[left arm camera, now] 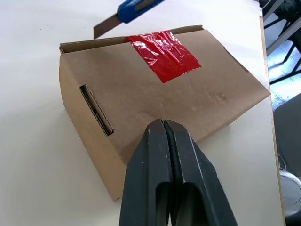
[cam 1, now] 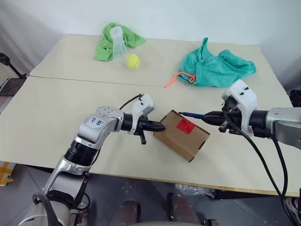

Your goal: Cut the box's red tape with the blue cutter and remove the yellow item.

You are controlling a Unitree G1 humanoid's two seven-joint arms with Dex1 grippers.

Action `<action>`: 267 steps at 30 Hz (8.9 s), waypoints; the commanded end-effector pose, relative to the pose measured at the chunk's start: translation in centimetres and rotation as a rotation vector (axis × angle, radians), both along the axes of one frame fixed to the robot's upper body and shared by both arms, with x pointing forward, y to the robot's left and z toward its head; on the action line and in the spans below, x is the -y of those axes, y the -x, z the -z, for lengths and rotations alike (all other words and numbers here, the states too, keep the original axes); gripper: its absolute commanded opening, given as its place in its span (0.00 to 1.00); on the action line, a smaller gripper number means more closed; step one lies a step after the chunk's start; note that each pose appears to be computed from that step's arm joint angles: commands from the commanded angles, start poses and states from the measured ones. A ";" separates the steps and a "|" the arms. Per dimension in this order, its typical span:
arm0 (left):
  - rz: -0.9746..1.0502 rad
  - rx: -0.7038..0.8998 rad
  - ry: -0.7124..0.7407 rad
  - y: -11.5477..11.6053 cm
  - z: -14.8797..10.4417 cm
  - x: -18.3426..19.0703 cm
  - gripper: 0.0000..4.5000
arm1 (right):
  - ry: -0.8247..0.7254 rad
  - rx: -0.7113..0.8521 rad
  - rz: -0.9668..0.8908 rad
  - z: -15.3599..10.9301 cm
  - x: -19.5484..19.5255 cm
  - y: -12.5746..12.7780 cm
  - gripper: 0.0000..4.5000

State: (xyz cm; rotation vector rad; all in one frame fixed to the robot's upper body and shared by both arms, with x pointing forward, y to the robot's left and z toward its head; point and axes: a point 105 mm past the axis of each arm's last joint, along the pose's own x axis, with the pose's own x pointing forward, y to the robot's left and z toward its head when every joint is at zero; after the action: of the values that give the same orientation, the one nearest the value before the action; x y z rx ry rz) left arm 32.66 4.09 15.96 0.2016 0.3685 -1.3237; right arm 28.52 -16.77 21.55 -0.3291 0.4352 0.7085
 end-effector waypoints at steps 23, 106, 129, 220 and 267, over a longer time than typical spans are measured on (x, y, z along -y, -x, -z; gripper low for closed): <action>-0.014 0.004 -0.022 -0.2 0.2 -0.1 0.01 | -0.002 0.090 -0.045 -2.5 -0.8 0.3 0.04; -0.084 -0.019 -0.340 -0.6 5.0 2.0 0.01 | 0.340 -0.414 -0.029 -0.8 1.8 1.5 0.04; -0.092 -0.020 -0.341 -1.3 5.4 1.9 0.01 | 0.353 -0.309 0.034 -4.1 5.6 3.9 0.04; -0.140 0.066 -0.010 -3.8 1.9 0.8 0.00 | 0.103 0.009 -0.084 6.6 -1.5 -2.4 0.01; 0.160 0.039 -0.087 -1.1 0.1 2.6 0.00 | 0.057 -0.046 0.241 6.5 1.1 0.6 1.00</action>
State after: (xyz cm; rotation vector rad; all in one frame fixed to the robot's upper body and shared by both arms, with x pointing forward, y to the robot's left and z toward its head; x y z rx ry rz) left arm 33.72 1.45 16.09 0.3069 0.3680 -1.4612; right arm 28.28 -17.67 15.80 -0.3012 0.4878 0.4663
